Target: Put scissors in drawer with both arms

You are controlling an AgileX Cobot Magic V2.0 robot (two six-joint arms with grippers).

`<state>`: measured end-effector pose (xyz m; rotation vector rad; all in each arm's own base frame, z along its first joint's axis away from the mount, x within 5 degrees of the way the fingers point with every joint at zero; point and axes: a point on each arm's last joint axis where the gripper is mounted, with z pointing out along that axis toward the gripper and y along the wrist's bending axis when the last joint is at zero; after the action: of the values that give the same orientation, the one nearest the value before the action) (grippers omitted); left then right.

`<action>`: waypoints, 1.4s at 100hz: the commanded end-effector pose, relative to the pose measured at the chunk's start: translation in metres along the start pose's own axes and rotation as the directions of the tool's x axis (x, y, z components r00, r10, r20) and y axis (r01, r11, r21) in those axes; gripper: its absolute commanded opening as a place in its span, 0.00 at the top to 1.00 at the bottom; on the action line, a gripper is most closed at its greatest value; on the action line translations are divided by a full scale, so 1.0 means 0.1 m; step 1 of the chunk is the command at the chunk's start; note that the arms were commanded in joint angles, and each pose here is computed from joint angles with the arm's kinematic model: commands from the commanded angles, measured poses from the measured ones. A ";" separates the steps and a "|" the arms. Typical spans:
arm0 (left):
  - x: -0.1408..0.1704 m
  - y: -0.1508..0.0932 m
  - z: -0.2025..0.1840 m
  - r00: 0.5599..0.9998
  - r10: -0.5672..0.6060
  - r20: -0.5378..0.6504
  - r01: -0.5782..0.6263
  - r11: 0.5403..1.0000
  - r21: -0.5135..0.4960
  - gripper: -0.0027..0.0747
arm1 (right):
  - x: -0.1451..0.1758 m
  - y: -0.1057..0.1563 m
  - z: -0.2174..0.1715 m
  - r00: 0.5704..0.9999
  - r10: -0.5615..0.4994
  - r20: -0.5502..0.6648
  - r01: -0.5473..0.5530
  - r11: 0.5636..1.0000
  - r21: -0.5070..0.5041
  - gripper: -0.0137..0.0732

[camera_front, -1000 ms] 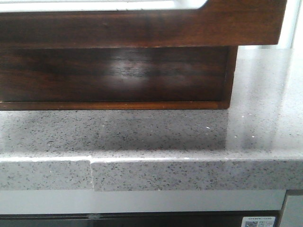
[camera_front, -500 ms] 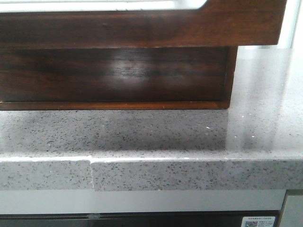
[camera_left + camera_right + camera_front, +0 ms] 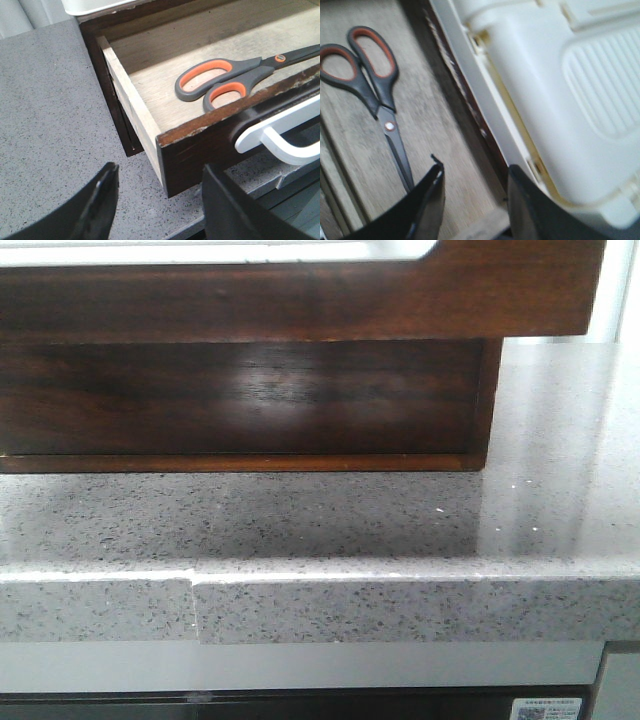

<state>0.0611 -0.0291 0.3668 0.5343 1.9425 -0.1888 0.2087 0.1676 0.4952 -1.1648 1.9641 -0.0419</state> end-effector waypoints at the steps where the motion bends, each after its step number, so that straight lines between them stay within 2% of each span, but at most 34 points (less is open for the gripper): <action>1: -0.15 0.01 -0.05 0.995 -0.005 0.097 0.005 1.000 -0.008 0.51 | 0.26 -0.15 -0.27 0.994 0.106 -0.021 -0.105 0.993 0.050 0.53; 12: -0.15 0.01 -0.05 0.995 -0.005 0.097 0.005 1.000 -0.008 0.51 | 0.58 -0.25 -0.29 0.972 0.229 -0.046 -0.226 0.972 0.061 0.53; 30: -0.15 0.01 -0.05 0.995 -0.005 0.097 0.005 1.000 -0.008 0.51 | 1.08 -0.29 -0.35 0.911 0.411 0.016 -0.410 0.905 0.116 0.53; 41: -0.15 0.01 -0.05 0.995 -0.005 0.097 0.005 1.000 -0.008 0.51 | 1.39 -0.23 -0.33 0.875 0.481 0.047 -0.481 0.859 0.173 0.53; 52: -0.15 0.01 -0.05 0.995 -0.005 0.097 0.005 1.000 -0.008 0.51 | 1.67 -0.14 -0.28 0.810 0.578 0.104 -0.585 0.778 0.231 0.53; 64: -0.15 0.01 -0.05 0.995 -0.005 0.097 0.005 1.000 -0.008 0.51 | 1.91 0.04 -0.17 0.775 0.621 0.119 -0.629 0.740 0.236 0.53; 78: -0.15 0.01 -0.05 0.995 -0.005 0.097 0.005 1.000 -0.008 0.51 | 2.05 0.21 -0.14 0.751 0.646 0.134 -0.659 0.723 0.209 0.53; 88: -0.15 0.01 -0.05 0.995 -0.005 0.097 0.005 1.000 -0.008 0.51 | 2.12 0.29 -0.14 0.750 0.649 0.128 -0.660 0.722 0.207 0.53; 97: -0.15 0.01 -0.05 0.995 -0.005 0.097 0.005 1.000 -0.008 0.52 | 2.14 0.30 -0.12 0.749 0.652 0.117 -0.661 0.722 0.206 0.59; 106: -0.15 0.01 -0.05 0.995 -0.005 0.097 0.005 1.000 -0.008 0.59 | 2.14 0.31 -0.12 0.749 0.653 0.115 -0.661 0.722 0.206 0.69; 123: -0.15 0.01 -0.05 0.995 -0.005 0.097 0.005 1.000 -0.008 0.82 | 2.14 0.30 -0.12 0.749 0.652 0.117 -0.661 0.722 0.206 0.87; 131: -0.15 0.01 -0.05 0.995 -0.005 0.097 0.005 1.000 -0.008 0.91 | 2.14 0.30 -0.12 0.749 0.651 0.120 -0.661 0.722 0.207 0.92; 140: -0.15 0.01 -0.05 0.995 -0.005 0.097 0.005 1.000 -0.008 0.99 | 2.13 0.29 -0.12 0.750 0.649 0.130 -0.661 0.721 0.208 0.92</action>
<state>0.0611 -0.0291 0.3668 0.5343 1.9425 -0.1888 0.1285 0.0234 0.3417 -0.2833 2.2564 0.1239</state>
